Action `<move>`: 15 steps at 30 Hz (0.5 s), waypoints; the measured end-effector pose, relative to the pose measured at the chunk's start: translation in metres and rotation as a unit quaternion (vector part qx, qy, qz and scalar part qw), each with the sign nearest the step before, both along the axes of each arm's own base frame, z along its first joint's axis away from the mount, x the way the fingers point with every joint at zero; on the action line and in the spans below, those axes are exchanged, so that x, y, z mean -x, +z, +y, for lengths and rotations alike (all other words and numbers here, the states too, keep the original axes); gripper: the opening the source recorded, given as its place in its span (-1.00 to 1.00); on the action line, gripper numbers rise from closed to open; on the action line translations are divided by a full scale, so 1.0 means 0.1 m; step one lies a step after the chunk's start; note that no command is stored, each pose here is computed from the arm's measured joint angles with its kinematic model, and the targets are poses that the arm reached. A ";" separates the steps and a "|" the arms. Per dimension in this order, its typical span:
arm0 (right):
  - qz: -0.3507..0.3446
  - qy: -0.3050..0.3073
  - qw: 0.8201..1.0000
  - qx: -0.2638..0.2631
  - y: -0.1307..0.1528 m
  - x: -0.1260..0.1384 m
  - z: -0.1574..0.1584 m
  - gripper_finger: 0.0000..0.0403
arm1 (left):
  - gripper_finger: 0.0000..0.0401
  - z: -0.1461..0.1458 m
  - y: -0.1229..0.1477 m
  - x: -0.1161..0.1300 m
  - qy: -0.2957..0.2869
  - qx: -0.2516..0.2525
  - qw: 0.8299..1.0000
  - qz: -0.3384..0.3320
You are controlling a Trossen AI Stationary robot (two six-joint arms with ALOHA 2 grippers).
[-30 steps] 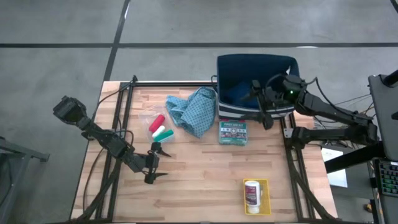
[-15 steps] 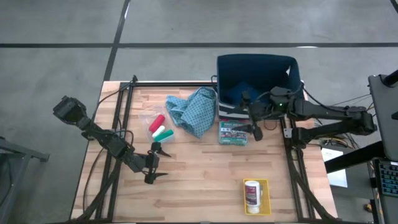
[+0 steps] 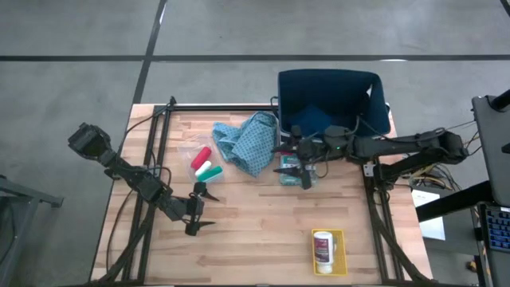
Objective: Pick & place medical supplies in basket/bin
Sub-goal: Put the light blue patient gown into the blue bin
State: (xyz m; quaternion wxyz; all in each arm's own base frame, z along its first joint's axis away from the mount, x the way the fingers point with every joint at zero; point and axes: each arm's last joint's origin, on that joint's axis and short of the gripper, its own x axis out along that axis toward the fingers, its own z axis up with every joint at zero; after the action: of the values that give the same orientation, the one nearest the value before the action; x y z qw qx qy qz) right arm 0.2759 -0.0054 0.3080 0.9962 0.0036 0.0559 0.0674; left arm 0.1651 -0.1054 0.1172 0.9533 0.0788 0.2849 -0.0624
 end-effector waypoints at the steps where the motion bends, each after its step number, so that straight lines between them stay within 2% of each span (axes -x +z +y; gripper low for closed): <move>1: 0.002 -0.014 1.000 -0.004 -0.04 -0.04 0.01 0.45 | 0.99 0.00 0.00 0.00 0.000 0.000 1.000 0.000; 5: 0.030 -0.041 0.999 -0.015 -0.20 -0.18 0.02 0.46 | 0.99 0.00 0.00 0.00 0.000 0.000 1.000 0.000; 11: 0.078 -0.042 0.992 -0.089 -0.43 -0.33 0.08 0.51 | 0.99 0.00 0.00 0.00 0.000 0.000 1.000 0.000; 15: 0.077 -0.034 0.992 -0.094 -0.50 -0.40 0.13 0.55 | 0.99 0.00 0.00 0.00 0.000 0.000 1.000 0.000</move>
State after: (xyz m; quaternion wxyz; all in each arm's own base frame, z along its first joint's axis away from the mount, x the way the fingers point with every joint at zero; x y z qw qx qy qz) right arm 0.3157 0.0077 0.2579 0.9859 0.1045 0.1252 0.0384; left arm 0.1651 -0.1054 0.1172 0.9533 0.0787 0.2849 -0.0623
